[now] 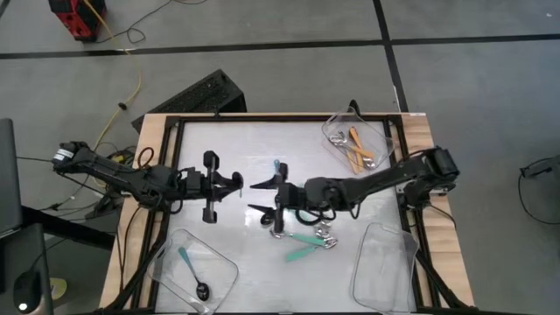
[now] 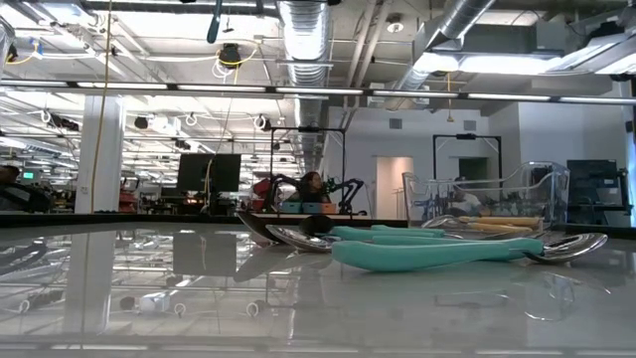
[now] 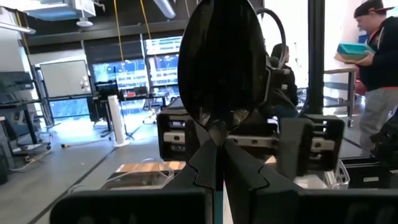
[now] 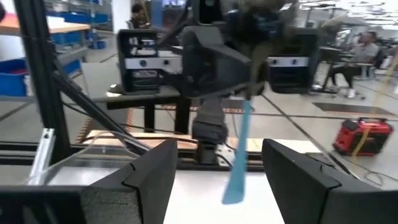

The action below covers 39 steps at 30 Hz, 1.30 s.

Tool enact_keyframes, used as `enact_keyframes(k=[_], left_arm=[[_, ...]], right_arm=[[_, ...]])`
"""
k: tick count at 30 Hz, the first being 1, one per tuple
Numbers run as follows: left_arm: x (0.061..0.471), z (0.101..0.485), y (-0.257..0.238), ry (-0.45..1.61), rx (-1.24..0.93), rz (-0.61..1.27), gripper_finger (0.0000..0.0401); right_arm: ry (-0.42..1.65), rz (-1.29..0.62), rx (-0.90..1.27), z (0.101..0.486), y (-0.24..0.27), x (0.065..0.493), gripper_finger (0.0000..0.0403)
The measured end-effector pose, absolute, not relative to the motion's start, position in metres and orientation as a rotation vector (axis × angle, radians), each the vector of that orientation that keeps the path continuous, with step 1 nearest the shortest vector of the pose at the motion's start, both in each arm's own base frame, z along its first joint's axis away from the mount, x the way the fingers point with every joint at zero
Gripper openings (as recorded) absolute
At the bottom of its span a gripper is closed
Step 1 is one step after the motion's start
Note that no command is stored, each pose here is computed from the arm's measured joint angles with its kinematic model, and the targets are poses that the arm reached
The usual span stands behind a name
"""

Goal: Sort silverware by color (type)
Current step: Put the blue spoon into the bottom left transparent bin

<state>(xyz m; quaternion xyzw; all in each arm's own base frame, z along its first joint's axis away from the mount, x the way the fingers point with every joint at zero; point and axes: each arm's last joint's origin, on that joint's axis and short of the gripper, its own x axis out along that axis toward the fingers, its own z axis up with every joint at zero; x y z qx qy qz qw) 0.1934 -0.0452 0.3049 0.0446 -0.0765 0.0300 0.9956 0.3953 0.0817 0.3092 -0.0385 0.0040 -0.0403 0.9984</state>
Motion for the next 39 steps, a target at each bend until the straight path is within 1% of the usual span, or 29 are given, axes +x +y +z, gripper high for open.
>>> enact_keyframes(k=[5, 9, 24, 34, 37, 39], left_arm=[[0.193, 0.305, -0.045, -0.154, 0.089, 0.057, 0.0], [0.193, 0.305, -0.045, -0.158, 0.089, 0.057, 0.0], [0.193, 0.306, -0.046, -0.165, 0.093, 0.02, 0.0], [0.193, 0.307, -0.047, -0.174, 0.1, 0.004, 0.0], [0.193, 0.307, -0.047, -0.179, 0.099, 0.004, 0.0], [0.193, 0.307, -0.047, -0.179, 0.098, 0.004, 0.0]], right_arm=[[0.003, -0.043, -0.077, 0.308, 0.082, 0.413, 0.0262], [-0.009, -0.05, -0.074, 0.311, 0.08, 0.421, 0.0262], [0.026, -0.074, -0.077, 0.308, 0.072, 0.423, 0.0262], [-0.032, -0.06, -0.035, 0.314, 0.064, 0.424, 0.0262], [-0.031, -0.04, -0.036, 0.314, 0.065, 0.424, 0.0257], [-0.033, -0.041, -0.036, 0.314, 0.064, 0.424, 0.0246]])
